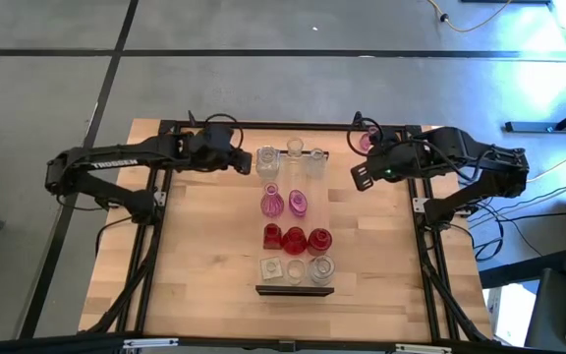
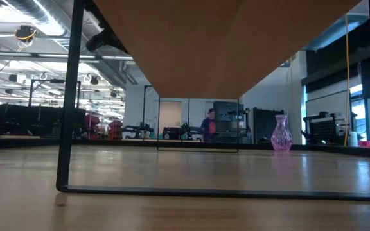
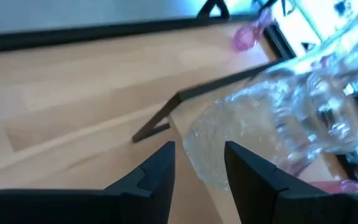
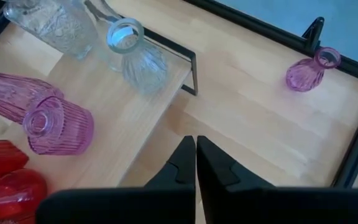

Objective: Sort vases onto shelf
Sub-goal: Adjust the transparent vase on top of the shelf, then put the pink vase on the shelf aligned with the other pink vases

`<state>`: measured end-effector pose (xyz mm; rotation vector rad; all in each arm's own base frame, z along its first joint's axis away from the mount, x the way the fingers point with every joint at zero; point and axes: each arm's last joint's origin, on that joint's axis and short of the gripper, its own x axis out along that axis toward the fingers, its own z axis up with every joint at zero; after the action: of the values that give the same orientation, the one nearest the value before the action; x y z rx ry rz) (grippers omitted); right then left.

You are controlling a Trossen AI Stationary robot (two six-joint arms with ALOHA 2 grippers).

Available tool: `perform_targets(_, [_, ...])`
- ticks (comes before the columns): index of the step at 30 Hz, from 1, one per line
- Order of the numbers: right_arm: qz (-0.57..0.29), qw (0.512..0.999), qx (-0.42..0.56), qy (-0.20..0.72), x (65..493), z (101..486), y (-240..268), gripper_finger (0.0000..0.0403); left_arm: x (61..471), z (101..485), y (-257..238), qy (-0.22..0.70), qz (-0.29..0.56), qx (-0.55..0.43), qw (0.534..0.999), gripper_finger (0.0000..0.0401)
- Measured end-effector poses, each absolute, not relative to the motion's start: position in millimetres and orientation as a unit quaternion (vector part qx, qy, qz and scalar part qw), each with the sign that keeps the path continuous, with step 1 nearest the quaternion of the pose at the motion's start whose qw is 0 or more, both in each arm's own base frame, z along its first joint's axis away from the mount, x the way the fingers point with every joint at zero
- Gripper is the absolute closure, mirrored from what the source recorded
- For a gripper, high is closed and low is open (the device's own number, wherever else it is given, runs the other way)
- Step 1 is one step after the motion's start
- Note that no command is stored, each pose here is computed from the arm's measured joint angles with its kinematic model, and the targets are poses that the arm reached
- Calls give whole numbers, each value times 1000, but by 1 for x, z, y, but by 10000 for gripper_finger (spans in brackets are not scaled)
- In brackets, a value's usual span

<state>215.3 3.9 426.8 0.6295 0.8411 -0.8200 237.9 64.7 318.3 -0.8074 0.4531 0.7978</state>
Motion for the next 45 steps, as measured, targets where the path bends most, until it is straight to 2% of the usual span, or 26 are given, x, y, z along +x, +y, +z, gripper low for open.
perform_targets(10, [-383,787,288,388,215,427,4,402,258,299,68,252,360,-383,813,269])
perform_targets(36, [-392,786,277,390,214,426,3,402,265,303,69,230,333,-386,829,269])
perform_targets(41, [-423,766,273,399,213,417,-8,402,261,299,69,245,357,-377,819,269])
perform_targets(45, [-479,723,270,418,215,395,-32,402,260,298,68,251,360,-380,814,269])
